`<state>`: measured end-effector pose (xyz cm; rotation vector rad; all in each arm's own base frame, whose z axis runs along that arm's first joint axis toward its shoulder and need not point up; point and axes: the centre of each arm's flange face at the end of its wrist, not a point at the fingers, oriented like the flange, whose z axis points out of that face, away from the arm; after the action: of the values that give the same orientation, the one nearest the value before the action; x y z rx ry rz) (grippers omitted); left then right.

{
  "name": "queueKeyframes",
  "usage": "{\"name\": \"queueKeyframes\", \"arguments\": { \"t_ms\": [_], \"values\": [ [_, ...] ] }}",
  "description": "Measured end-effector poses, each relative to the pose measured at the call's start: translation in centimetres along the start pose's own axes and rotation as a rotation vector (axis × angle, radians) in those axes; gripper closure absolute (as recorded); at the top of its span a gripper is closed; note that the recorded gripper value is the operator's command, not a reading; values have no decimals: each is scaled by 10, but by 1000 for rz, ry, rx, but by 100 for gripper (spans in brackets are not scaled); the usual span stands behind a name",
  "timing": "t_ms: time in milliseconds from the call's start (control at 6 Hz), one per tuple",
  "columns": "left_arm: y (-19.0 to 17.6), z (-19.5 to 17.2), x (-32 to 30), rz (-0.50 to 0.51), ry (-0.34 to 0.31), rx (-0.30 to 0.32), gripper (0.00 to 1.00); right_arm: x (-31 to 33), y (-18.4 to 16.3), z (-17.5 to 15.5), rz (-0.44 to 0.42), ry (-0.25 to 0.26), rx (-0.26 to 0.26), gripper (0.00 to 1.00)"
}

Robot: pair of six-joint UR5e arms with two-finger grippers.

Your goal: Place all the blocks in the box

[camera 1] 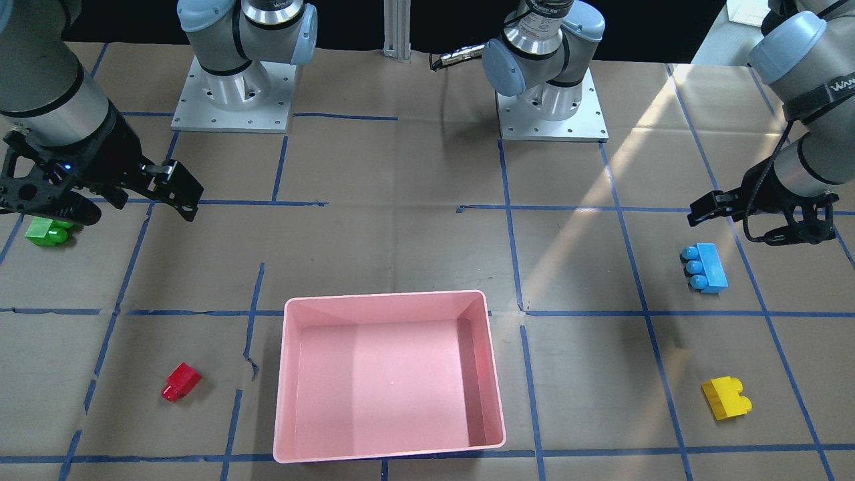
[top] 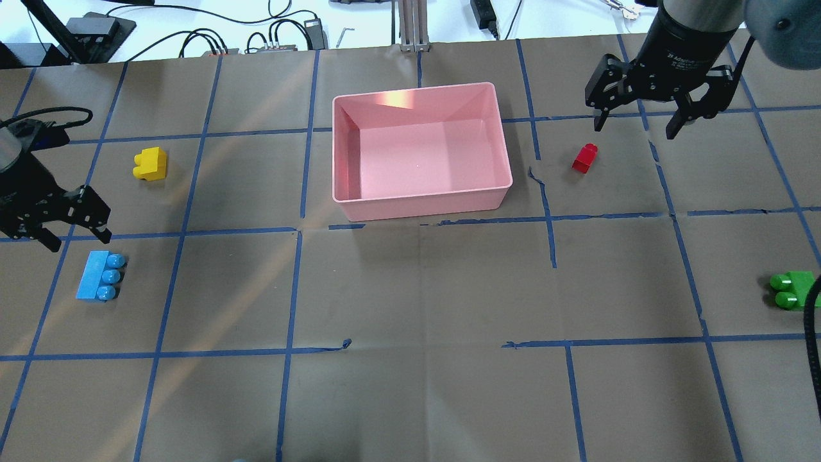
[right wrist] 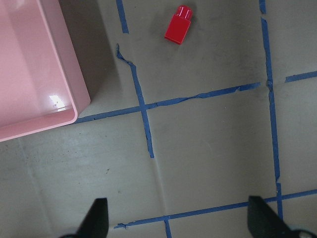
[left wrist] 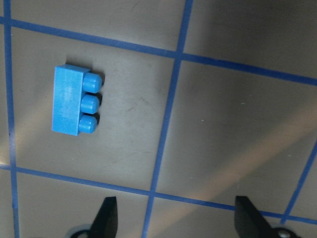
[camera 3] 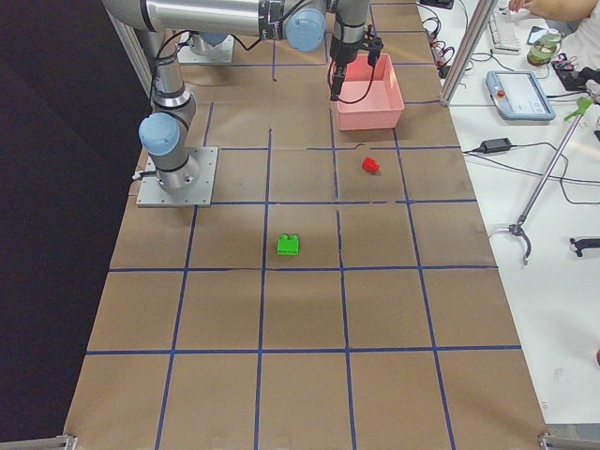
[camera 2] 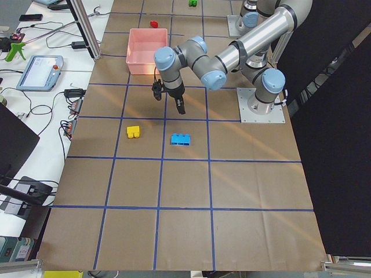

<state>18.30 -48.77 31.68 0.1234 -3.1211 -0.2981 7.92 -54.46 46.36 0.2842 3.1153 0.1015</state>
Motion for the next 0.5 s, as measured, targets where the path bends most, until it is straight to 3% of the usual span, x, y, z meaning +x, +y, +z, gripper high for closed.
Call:
{"name": "queueKeyframes", "arguments": {
  "t_ms": [167,333,500],
  "values": [
    [-3,36,-31,81,-16,44,12,12,-4,1,-50,2,1,0],
    [-7,64,-48,124,-7,77,4,51,-14,3,-95,4,-5,1],
    [-12,79,-55,157,16,97,4,114,-23,8,-119,-2,-18,1]
  ]
}}
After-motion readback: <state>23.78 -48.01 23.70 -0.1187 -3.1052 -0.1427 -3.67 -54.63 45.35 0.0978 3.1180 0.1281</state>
